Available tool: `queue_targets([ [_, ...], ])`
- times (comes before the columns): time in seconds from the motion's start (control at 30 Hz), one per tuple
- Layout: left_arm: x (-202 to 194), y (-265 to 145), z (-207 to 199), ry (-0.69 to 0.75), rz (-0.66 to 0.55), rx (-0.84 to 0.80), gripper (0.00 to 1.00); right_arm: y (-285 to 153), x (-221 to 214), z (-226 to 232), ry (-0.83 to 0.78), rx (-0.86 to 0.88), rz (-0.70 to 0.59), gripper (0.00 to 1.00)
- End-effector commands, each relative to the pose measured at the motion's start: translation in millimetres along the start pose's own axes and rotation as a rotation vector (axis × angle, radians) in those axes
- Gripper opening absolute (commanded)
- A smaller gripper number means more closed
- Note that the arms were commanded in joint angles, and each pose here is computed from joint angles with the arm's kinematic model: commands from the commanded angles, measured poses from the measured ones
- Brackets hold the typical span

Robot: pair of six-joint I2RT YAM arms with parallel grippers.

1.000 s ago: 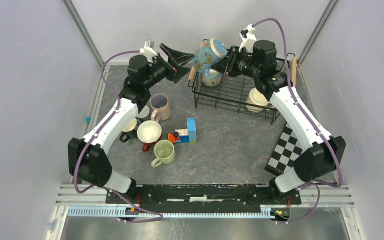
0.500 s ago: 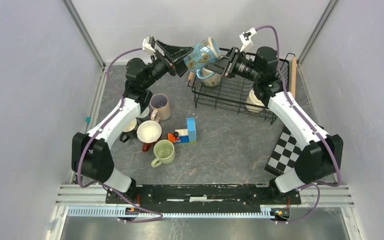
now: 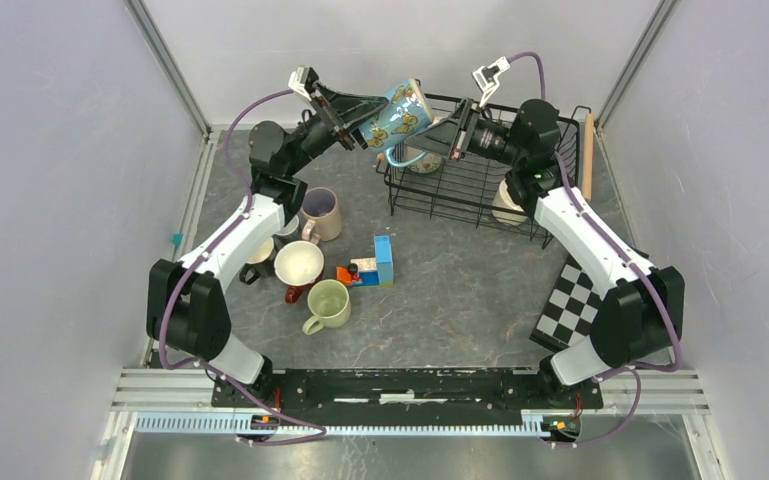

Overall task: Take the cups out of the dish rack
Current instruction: Place the cup at the center of the board.

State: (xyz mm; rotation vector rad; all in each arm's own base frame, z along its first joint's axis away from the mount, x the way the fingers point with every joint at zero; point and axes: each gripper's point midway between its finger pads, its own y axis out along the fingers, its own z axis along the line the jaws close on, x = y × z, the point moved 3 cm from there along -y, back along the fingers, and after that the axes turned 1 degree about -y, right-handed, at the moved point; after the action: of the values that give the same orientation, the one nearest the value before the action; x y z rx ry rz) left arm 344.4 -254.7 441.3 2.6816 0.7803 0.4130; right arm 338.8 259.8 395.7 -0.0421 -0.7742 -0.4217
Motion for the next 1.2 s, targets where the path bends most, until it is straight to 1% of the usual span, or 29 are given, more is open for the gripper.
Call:
queue_targets([
  [0.0, -6.9, -0.1, -30.9, -0.01, 0.063, -0.086, 0.57, -14.6, 19.7, 39.7, -0.154, 0.118, -0.07, 0.0],
  [0.1, -9.1, -1.3, -31.8, -0.008, 0.074, -0.069, 0.55, -18.1, 20.9, 36.0, -0.162, 0.105, -0.075, 0.0],
  [0.3, -12.0, -2.7, -33.1, -0.01, 0.084, -0.057, 0.38, -20.6, 19.5, 29.2, -0.176, 0.078, -0.07, 0.0],
  [0.4, -13.0, -3.7, -37.6, -0.007, 0.084, -0.066, 0.39, -23.1, 17.6, 26.3, -0.164, 0.083, -0.073, 0.0],
  [0.47, -13.9, -4.7, -42.1, -0.002, 0.085, -0.082, 0.47, -26.3, 17.7, 27.3, -0.149, 0.103, -0.087, 0.0],
  [0.6, -14.5, -5.9, -46.9, -0.005, 0.079, -0.09, 0.47, -29.1, 18.9, 30.8, -0.14, 0.13, -0.101, 0.0],
  [0.7, -14.7, -6.7, -50.4, -0.016, 0.075, -0.102, 0.45, -29.7, 18.9, 32.1, -0.144, 0.131, -0.103, 0.0],
  [0.8, -14.5, -8.0, -55.6, -0.044, 0.073, -0.131, 0.39, -30.9, 18.3, 30.5, -0.146, 0.128, -0.106, 0.0],
  [0.97, -14.7, -9.8, -58.4, -0.073, 0.073, -0.151, 0.38, -32.3, 18.1, 31.2, -0.146, 0.136, -0.112, 0.0],
  [1.03, -14.7, -10.2, -60.4, -0.074, 0.072, -0.157, 0.37, -32.6, 18.2, 31.2, -0.15, 0.135, -0.113, 0.0],
  [1.17, -15.8, -8.9, -61.7, -0.074, 0.079, -0.146, 0.23, -32.4, 17.5, 30.2, -0.157, 0.128, -0.111, 0.0],
])
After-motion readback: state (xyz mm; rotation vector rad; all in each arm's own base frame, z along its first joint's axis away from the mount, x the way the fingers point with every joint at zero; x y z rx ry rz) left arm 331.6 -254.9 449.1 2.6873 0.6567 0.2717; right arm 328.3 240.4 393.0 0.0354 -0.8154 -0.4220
